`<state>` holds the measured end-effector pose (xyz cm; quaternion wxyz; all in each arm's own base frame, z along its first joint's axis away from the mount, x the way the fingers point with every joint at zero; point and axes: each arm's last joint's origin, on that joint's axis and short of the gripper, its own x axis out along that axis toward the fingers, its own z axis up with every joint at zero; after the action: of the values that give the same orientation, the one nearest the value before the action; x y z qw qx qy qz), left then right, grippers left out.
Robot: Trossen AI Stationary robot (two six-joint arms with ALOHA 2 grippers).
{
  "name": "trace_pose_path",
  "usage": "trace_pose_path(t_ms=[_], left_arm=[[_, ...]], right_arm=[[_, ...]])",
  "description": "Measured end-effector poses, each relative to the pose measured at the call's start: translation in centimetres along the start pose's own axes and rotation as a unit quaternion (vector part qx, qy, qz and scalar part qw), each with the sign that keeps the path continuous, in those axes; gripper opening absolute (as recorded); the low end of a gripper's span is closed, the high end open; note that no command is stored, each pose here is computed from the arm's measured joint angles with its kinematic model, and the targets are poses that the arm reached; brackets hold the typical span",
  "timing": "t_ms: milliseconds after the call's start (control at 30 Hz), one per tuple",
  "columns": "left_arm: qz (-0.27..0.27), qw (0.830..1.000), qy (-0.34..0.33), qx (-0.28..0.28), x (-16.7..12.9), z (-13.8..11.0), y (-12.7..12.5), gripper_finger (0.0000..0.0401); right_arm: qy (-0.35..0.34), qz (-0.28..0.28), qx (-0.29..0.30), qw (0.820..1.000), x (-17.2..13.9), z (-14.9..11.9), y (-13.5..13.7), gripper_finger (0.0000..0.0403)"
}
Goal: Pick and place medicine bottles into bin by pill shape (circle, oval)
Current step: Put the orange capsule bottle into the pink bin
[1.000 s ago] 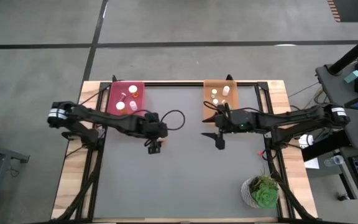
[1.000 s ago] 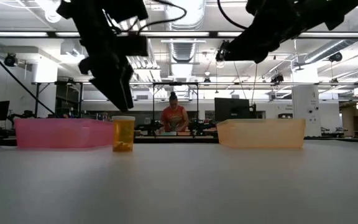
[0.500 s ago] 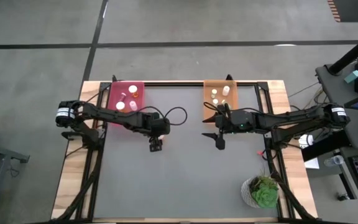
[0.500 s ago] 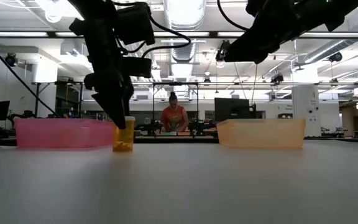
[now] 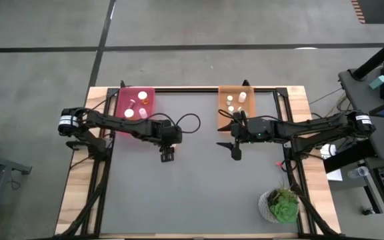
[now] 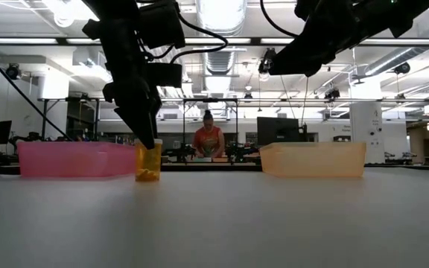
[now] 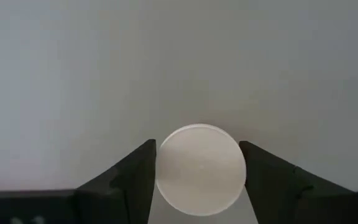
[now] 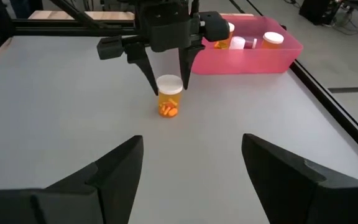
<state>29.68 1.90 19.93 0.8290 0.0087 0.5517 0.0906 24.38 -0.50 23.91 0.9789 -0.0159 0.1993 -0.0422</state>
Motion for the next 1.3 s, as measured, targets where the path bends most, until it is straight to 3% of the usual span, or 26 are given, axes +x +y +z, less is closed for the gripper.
trace_pose_path(t_ms=[200, 400, 567, 767, 1000, 1300], left_arm=[[0.000, 1.000, 0.012, 0.003, -0.7, 0.4, 0.0, 0.0200], [0.016, 0.999, 0.019, 0.030, -3.8, 1.4, 0.6, 0.0202], [0.036, 0.999, -0.010, 0.035, -7.0, 1.4, 2.6, 0.0202], [0.072, 0.996, -0.040, -0.022, -10.5, -0.6, 6.8, 0.0203], [0.134, 0.982, -0.060, -0.116, -13.5, -3.6, 11.8, 0.0203], [0.165, 0.968, -0.065, -0.177, -14.5, -5.1, 14.1, 0.0203]], right_arm=[[0.000, 0.000, 0.000, 1.000, 0.0, 0.0, 0.0, 0.0265], [0.001, 0.000, -0.003, 1.000, 0.0, 0.0, 0.0, 0.0265], [0.004, 0.000, -0.004, 1.000, 0.0, -0.2, 0.0, 0.0265], [0.003, 0.000, -0.004, 1.000, 0.0, -0.2, 0.0, 0.0265], [0.003, 0.000, -0.026, 1.000, 0.0, -0.2, 0.0, 0.0265], [-0.041, 0.002, -0.091, 0.995, -0.7, -1.6, 0.0, 0.0265]])
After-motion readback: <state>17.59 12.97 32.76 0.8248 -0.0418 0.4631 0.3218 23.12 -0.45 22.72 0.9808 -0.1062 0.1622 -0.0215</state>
